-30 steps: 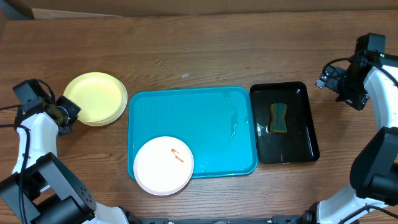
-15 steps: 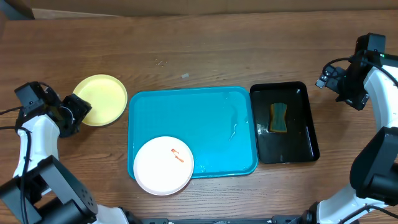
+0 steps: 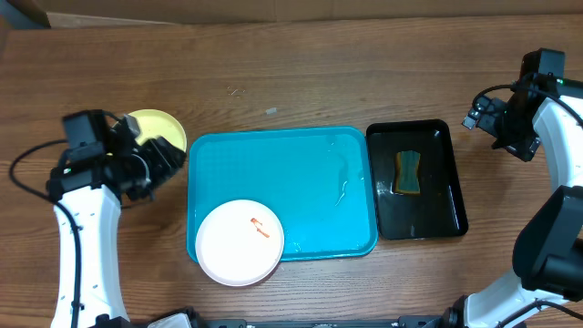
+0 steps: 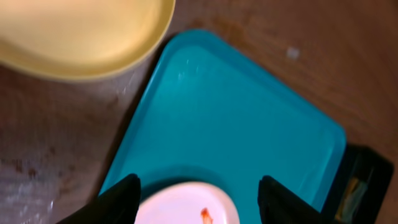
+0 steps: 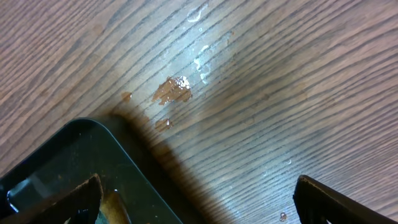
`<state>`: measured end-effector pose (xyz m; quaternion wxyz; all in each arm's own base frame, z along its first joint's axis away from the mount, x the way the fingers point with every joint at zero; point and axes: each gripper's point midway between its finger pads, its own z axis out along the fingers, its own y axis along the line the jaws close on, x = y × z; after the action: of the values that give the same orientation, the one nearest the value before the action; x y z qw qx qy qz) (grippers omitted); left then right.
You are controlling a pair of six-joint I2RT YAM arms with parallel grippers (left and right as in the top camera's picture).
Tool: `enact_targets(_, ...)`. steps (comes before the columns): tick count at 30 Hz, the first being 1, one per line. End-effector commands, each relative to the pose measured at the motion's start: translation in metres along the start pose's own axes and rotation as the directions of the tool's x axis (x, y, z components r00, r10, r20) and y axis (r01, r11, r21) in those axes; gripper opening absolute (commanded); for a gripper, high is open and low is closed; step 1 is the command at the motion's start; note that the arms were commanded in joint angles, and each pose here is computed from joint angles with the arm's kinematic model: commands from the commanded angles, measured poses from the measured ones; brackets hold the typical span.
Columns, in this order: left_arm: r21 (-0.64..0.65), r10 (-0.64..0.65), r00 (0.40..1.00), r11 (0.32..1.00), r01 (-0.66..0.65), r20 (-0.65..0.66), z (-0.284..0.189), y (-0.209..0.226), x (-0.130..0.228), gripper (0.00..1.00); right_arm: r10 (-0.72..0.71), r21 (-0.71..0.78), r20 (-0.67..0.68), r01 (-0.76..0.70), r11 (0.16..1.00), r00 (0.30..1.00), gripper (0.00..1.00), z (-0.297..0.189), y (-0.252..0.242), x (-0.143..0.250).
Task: Clean dirty plates on tray and stack at the side
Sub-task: 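Move the left gripper to the sauced white plate's rim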
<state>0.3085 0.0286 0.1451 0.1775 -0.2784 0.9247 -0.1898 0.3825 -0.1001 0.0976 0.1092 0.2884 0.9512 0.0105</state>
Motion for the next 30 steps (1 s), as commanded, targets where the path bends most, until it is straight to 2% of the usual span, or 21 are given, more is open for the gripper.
enact_targets(1, -0.094, 0.043, 0.996, 0.994, -0.050, -0.078, 0.004, 0.007, 0.026, 0.64, 0.005, -0.015, 0.042, -0.005, 1.000, 0.999, 1.00, -0.012, 0.003, -0.009)
enact_targets(7, -0.207, 0.045, 0.966, 0.973, -0.099, -0.253, -0.001, 0.017, 0.075, 0.64, 0.005, -0.015, 0.042, -0.005, 1.000, 0.999, 1.00, -0.012, 0.003, -0.009)
enact_targets(12, -0.268, 0.071, 0.950, 0.951, -0.157, -0.305, 0.002, 0.020, 0.094, 0.65, 0.005, -0.015, 0.042, -0.005, 1.000, 0.999, 1.00, -0.012, 0.003, -0.009)
enact_targets(18, -0.379, 0.030, 0.937, 0.910, -0.171, -0.349, 0.007, 0.035, 0.121, 0.66, 0.005, -0.015, 0.042, -0.005, 1.000, 0.999, 1.00, -0.012, 0.003, -0.009)
enact_targets(24, -0.431, -0.045, 0.913, 0.890, -0.147, -0.406, 0.017, 0.058, 0.150, 0.63, 0.005, -0.015, 0.042, -0.005, 1.000, 0.999, 1.00, -0.012, 0.003, -0.009)
enact_targets(30, -0.457, -0.092, 0.914, 0.883, -0.108, -0.396, 0.027, 0.069, 0.160, 0.52, 0.005, -0.015, 0.042, -0.005, 1.000, 0.999, 1.00, -0.012, 0.003, -0.009)
